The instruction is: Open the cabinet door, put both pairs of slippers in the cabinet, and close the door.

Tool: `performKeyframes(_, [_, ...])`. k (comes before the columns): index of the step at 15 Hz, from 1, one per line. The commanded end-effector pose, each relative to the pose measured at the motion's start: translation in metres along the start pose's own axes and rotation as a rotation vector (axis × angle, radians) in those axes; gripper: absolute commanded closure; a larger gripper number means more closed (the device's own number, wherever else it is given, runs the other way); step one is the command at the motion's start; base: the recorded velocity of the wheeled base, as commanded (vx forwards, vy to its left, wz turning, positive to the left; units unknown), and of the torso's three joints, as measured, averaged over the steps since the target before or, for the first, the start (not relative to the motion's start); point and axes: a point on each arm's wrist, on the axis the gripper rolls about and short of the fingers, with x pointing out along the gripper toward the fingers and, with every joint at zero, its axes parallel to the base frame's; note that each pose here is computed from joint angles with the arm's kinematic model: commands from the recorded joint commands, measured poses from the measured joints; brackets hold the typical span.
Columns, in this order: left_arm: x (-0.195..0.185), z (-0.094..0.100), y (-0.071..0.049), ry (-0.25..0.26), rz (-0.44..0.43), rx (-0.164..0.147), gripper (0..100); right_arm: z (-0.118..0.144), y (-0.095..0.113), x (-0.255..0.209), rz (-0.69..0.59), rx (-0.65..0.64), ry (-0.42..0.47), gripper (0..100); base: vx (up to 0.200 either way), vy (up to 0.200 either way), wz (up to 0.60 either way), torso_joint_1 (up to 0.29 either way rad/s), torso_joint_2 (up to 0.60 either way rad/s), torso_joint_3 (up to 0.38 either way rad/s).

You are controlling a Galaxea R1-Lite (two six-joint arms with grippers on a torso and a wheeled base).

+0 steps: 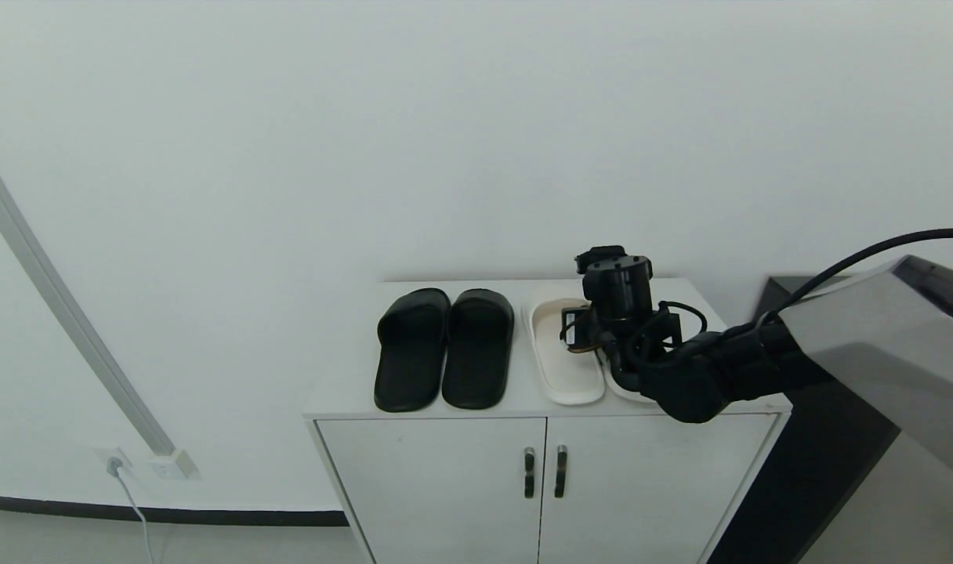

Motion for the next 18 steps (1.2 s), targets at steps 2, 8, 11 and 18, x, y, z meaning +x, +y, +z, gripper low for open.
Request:
performKeyframes(2, [0.0, 0.0, 0.0, 0.0, 0.0, 0.0, 100, 0.036, -0.01, -0.056, 0.048, 0.008, -0.059, 100, 0.0, 0.0, 0.0, 0.0, 0.0, 0.0])
performKeyframes(8, [0.0, 0.0, 0.0, 0.001, 0.0, 0.004, 100, 0.022, -0.061, -0.185, 0.468, -0.044, 0.021, 100, 0.0, 0.0, 0.0, 0.0, 0.0, 0.0])
performKeyframes(11, [0.0, 0.0, 0.0, 0.001, 0.002, 0.004, 100, 0.01, -0.089, -0.223, 0.698, -0.049, 0.052, 100, 0.0, 0.0, 0.0, 0.0, 0.0, 0.0])
performKeyframes(18, [0.0, 0.0, 0.0, 0.001, -0.001, 0.007, 100, -0.005, -0.092, -0.233, 0.796, -0.122, 0.14, 100, 0.0, 0.0, 0.0, 0.0, 0.0, 0.0])
